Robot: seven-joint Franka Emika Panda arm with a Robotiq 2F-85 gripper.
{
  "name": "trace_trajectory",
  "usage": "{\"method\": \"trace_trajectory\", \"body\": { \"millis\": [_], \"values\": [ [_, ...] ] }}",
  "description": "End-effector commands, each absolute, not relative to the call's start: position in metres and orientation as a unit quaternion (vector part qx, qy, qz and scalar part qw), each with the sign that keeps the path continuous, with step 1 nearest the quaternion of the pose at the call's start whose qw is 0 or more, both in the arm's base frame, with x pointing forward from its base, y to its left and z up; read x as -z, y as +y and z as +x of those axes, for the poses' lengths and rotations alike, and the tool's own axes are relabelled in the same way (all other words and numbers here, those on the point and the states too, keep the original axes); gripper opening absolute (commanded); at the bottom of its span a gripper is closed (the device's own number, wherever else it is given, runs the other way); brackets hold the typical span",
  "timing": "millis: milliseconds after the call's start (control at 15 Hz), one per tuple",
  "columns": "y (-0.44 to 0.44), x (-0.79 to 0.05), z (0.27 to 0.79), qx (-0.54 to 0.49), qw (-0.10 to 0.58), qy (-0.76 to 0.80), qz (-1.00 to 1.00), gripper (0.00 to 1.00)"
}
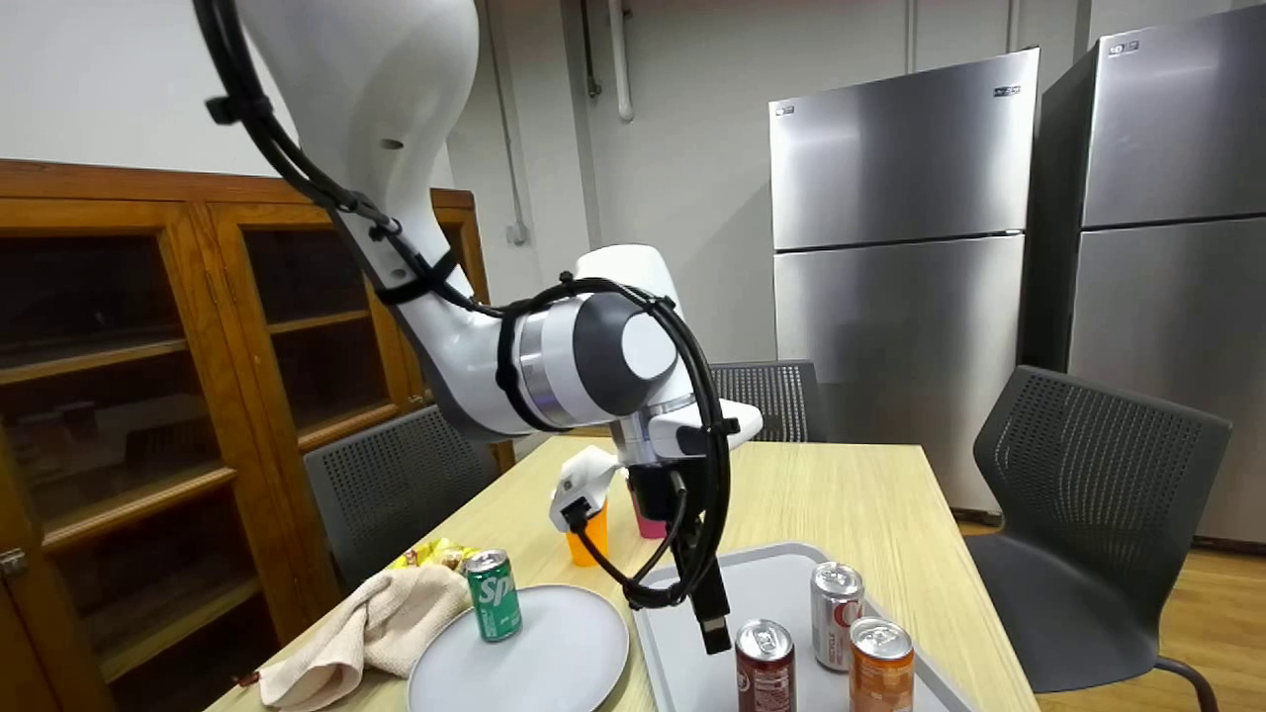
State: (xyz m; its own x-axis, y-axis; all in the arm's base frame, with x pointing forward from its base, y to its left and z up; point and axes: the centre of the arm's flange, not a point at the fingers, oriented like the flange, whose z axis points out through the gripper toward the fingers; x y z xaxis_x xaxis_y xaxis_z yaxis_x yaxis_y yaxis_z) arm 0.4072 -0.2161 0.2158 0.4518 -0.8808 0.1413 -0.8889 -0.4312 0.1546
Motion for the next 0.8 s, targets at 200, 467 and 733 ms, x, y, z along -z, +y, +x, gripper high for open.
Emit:
{"method": "trace_trajectory", "body": {
  "millis": [200, 467, 733],
  "values": [
    [-0.248, -0.188, 0.428, -0.03, 0.127, -0.574, 0.808, 1.0],
    [-0.261, -0.175, 0.433, -0.026, 0.14, -0.594, 0.791, 1.0],
    [-0.265, -0.17, 0.442, -0.026, 0.143, -0.601, 0.786, 1.0]
  ]
}}
